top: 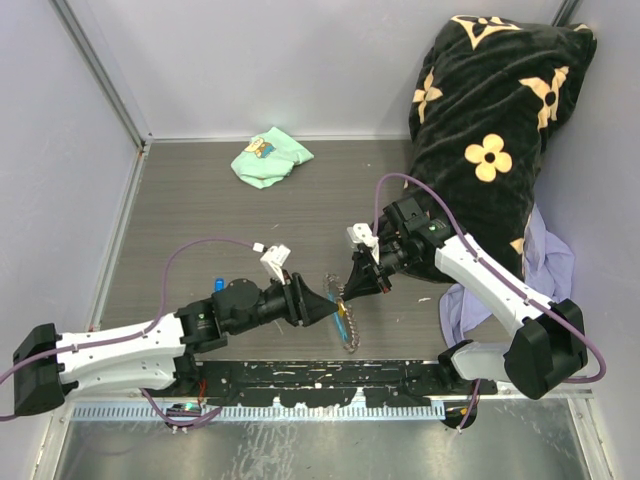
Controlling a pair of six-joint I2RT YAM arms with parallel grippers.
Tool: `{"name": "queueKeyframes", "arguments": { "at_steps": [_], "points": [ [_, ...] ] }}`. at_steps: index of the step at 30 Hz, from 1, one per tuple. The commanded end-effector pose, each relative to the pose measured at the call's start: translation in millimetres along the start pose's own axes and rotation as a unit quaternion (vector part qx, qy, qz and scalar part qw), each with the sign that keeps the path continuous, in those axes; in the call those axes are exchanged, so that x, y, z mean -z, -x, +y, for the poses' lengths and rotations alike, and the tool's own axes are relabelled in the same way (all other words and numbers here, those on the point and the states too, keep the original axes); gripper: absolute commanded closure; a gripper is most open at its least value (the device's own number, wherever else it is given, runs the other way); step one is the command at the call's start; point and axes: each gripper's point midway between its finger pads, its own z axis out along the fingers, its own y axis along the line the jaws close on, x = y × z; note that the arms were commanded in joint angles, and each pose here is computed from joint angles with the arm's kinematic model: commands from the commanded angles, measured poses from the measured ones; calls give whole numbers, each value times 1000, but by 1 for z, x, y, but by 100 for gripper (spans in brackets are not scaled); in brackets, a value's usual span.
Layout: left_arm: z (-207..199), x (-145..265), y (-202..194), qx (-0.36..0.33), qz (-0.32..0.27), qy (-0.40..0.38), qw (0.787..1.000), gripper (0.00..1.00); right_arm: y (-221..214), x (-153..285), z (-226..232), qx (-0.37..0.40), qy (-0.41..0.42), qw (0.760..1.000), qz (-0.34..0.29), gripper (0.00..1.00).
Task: Remove the keys from the keyring
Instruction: Remove the key from the keyring.
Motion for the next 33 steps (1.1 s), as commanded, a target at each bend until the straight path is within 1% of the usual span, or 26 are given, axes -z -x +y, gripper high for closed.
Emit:
{"name": "queueKeyframes", "arguments": {
  "at_steps": [1,4,10,13,16,18,22,24,33],
  "points": [
    [-20,-8,21,34,-14,5,999,52,19,2,5,28,9,999,-32,99],
    [-14,-11,21,40,-12,32,999,54,19,2,5,29,9,999,-33,99],
    [-12,-15,21,42,-9,42,998,65,20,2,6,30,9,999,-33,99],
    [-10,-17,18,40,-1,50,998,66,19,2,6,29,9,999,-32,99],
    [-8,-18,16,39,3,52,998,72,20,3,6,30,9,999,-33,99],
    [-7,-18,16,37,3,56,998,77,21,3,6,32,9,999,-34,99],
    [-2,-17,15,33,2,66,997,94,20,3,6,31,8,999,-34,99],
    [0,-17,15,32,1,66,997,99,21,3,7,32,9,999,-34,99],
    [9,-15,15,40,-16,48,998,100,24,5,7,33,9,999,-43,99]
  ]
}}
